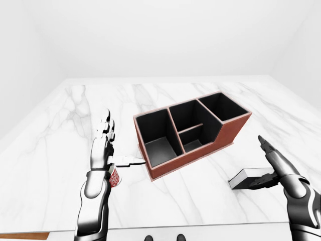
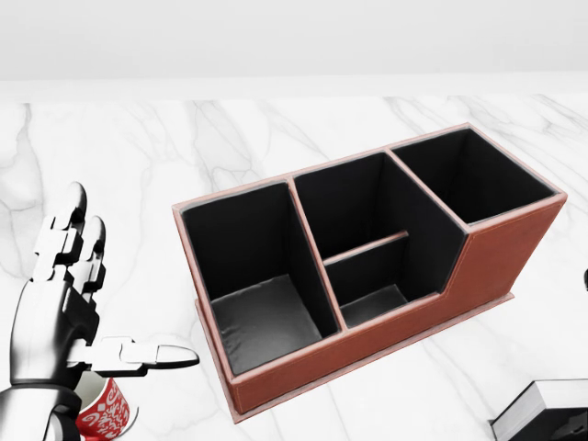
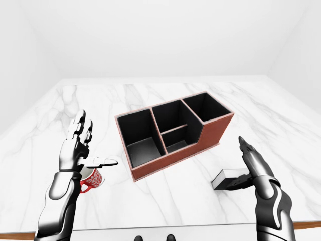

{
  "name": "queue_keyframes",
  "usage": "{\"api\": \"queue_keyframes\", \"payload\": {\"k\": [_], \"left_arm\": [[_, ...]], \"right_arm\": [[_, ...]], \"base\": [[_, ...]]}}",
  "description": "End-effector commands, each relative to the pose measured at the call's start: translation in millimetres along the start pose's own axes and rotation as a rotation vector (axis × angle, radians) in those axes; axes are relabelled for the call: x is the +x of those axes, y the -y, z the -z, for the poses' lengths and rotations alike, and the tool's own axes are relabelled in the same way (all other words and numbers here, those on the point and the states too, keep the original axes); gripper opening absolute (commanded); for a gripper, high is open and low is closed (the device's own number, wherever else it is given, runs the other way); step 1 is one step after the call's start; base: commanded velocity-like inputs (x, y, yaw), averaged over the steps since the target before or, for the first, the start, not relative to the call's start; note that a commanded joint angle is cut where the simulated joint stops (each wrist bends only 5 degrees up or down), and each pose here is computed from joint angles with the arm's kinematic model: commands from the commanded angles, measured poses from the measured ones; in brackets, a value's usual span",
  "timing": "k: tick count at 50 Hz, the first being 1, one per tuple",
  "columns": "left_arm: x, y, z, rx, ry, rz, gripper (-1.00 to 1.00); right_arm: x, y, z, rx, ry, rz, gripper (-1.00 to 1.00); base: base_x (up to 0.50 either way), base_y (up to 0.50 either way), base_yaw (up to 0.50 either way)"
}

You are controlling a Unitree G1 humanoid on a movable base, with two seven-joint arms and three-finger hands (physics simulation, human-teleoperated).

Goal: Pick up the book and place it in the back compartment of the caddy.

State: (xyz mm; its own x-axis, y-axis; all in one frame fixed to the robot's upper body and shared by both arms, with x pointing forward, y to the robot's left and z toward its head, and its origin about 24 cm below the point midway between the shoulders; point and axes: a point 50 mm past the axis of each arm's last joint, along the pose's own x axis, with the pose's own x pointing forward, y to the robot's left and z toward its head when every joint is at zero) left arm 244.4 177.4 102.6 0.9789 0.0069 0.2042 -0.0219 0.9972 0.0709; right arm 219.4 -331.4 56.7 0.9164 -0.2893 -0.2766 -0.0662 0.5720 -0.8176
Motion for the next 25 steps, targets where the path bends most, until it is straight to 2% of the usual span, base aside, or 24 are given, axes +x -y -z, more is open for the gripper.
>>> {"api": "queue_keyframes", "payload": {"k": [1, 25], "left_arm": [[-0.4, -0.3, -0.2, 0.001, 0.001, -0.001, 1.0], [0.0, -0.5, 0.2, 0.0, -0.001, -0.001, 1.0]], "right_arm": [[0.5, -3.9, 3.0, -0.004, -0.006, -0.015, 1.0], [0.8, -13.0, 10.3, -0.033, -0.04, -0.054, 1.0]], "base": [[0.0, 0.0, 0.0], [0.0, 0.0, 0.0]]}}
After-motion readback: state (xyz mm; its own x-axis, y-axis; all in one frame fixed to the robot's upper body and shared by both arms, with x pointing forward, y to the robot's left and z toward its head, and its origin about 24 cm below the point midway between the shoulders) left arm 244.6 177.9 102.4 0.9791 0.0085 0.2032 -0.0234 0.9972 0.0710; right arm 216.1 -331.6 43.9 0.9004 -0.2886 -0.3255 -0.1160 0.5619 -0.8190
